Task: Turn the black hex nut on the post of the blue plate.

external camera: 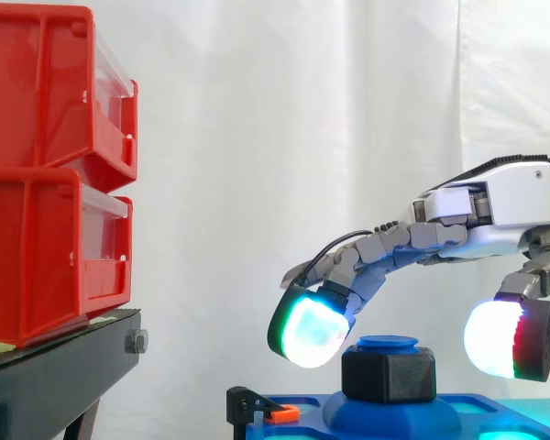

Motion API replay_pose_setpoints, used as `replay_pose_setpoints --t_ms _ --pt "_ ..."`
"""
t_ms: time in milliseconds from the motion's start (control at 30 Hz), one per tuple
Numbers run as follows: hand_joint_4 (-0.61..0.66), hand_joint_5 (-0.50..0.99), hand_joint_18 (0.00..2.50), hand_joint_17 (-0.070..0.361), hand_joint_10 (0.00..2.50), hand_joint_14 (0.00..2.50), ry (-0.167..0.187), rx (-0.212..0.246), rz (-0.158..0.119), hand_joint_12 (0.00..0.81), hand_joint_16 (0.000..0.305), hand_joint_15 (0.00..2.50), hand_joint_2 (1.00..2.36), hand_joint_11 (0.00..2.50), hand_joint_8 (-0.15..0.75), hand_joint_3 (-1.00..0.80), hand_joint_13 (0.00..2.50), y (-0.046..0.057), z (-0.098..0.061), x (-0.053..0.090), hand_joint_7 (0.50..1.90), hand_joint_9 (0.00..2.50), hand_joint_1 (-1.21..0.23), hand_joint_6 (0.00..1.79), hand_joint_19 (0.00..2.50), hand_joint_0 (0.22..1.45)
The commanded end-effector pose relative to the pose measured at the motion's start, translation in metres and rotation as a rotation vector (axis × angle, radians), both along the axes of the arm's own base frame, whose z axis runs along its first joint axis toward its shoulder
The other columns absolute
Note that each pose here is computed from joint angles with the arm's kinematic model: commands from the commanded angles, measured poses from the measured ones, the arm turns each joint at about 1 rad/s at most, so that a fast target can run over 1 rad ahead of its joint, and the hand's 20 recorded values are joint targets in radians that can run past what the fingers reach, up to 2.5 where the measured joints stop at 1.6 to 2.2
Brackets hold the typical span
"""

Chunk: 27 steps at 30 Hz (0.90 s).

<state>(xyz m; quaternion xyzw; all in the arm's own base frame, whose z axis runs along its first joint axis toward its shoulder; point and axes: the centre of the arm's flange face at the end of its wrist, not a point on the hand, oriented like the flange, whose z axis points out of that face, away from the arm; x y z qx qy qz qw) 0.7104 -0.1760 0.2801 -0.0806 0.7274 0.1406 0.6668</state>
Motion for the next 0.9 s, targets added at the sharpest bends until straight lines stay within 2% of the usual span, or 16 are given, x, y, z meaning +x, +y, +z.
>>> replay_pose_setpoints --t_ms 0,200,400,633,733,867 --pt "0.47 -0.14 0.06 0.107 0.39 0.0 -0.005 -0.001 -0.001 0.248 0.048 0.21 1.0 0.14 0.215 -0.5 0.13 -0.001 0.002 0.001 0.98 0.12 -0.41 0.5 0.12 0.38" --pt "0.48 -0.14 0.06 0.107 0.4 0.0 -0.017 -0.003 -0.007 0.245 0.047 0.21 1.0 0.14 0.211 -0.5 0.13 -0.006 0.009 0.002 0.98 0.12 -0.41 0.5 0.13 0.38" --pt "0.47 -0.14 0.06 0.105 0.43 0.0 -0.03 -0.004 0.001 0.243 0.047 0.22 1.0 0.13 0.215 -0.5 0.13 -0.01 0.019 0.004 0.98 0.13 -0.41 0.5 0.12 0.39" --pt "0.47 -0.14 0.06 0.105 0.48 0.0 -0.012 -0.009 -0.002 0.24 0.047 0.22 1.0 0.11 0.215 -0.5 0.13 -0.011 0.026 0.002 0.98 0.13 -0.41 0.5 0.12 0.39" --pt "0.47 -0.14 0.07 0.104 0.5 0.0 -0.009 -0.025 -0.002 0.239 0.046 0.22 1.0 0.11 0.215 -0.5 0.13 -0.009 0.043 -0.006 0.98 0.13 -0.41 0.5 0.12 0.39" --pt "0.48 -0.14 0.06 0.103 0.54 0.0 -0.003 -0.048 -0.001 0.236 0.046 0.23 1.0 0.09 0.221 -0.5 0.13 -0.008 0.056 -0.014 0.98 0.13 -0.41 0.5 0.12 0.39"
